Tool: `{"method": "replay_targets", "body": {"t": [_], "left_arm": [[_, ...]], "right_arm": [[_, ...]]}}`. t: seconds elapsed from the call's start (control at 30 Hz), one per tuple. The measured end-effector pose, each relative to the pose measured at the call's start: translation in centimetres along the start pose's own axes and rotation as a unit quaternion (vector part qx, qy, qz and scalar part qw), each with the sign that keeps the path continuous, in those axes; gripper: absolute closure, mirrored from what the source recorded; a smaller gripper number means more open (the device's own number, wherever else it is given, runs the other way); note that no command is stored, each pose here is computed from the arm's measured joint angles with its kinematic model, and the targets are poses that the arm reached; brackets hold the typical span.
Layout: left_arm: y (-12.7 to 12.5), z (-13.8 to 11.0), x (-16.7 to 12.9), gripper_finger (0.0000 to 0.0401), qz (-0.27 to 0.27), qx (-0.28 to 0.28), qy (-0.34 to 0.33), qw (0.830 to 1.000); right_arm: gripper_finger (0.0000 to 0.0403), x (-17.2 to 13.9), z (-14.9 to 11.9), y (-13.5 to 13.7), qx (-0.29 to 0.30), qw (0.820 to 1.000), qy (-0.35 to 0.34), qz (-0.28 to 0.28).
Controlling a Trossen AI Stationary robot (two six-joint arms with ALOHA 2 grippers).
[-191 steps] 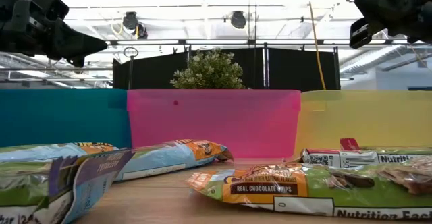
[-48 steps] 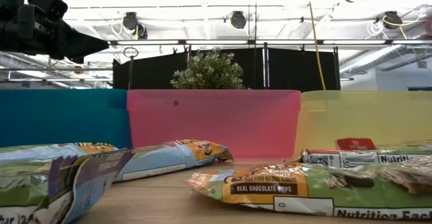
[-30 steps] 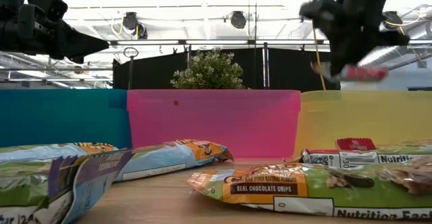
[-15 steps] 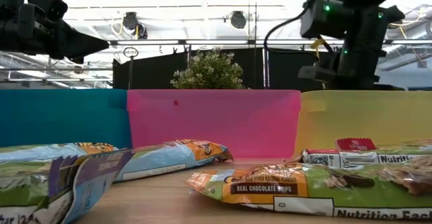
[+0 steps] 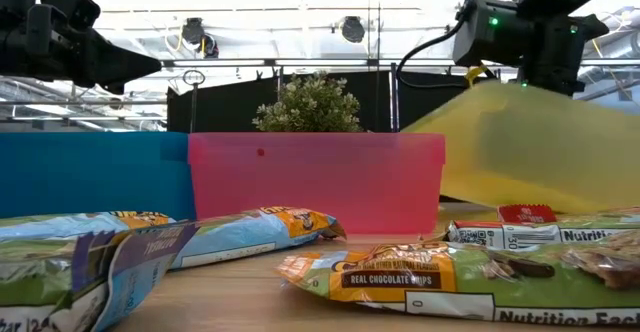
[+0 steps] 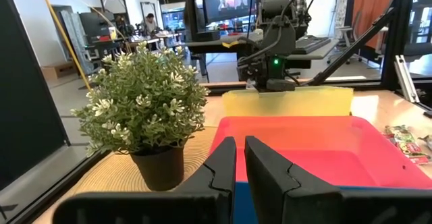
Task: Pick and place Granola Bars by type
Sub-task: Put the bottom red granola bar into the yellow bin
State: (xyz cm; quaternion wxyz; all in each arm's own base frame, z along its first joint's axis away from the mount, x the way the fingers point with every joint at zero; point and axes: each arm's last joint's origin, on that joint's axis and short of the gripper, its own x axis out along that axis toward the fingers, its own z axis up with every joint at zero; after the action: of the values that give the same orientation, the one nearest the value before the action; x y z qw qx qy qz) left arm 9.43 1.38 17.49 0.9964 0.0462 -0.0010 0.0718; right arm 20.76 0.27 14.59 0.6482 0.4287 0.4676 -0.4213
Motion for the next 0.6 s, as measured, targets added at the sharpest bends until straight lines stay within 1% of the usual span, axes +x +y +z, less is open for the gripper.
{"method": "replay_targets", "body": {"t": [0.1, 0.23, 0.37, 0.6], "left_arm": [[0.0, 0.0, 0.0, 0.0359, 0.0, -0.001, 0.0, 1.0], [0.0, -0.1, 0.0, 0.0359, 0.0, -0.002, 0.003, 1.0], [0.0, -0.1, 0.0, 0.0359, 0.0, -0.002, 0.003, 1.0], [0.0, -0.1, 0.0, 0.0359, 0.0, -0.002, 0.003, 1.0]], "right_arm": [[0.0183, -0.2, 0.0, 0.0, 0.001, 1.0, -0.001, 0.004], [0.016, -0.6, 0.1, 0.1, 0.004, 1.0, -0.005, 0.02], [0.0157, -0.9, 0.2, 0.2, 0.006, 0.999, -0.009, 0.036], [0.0164, -1.1, 0.3, 0.6, 0.004, 0.999, -0.014, 0.05]]}}
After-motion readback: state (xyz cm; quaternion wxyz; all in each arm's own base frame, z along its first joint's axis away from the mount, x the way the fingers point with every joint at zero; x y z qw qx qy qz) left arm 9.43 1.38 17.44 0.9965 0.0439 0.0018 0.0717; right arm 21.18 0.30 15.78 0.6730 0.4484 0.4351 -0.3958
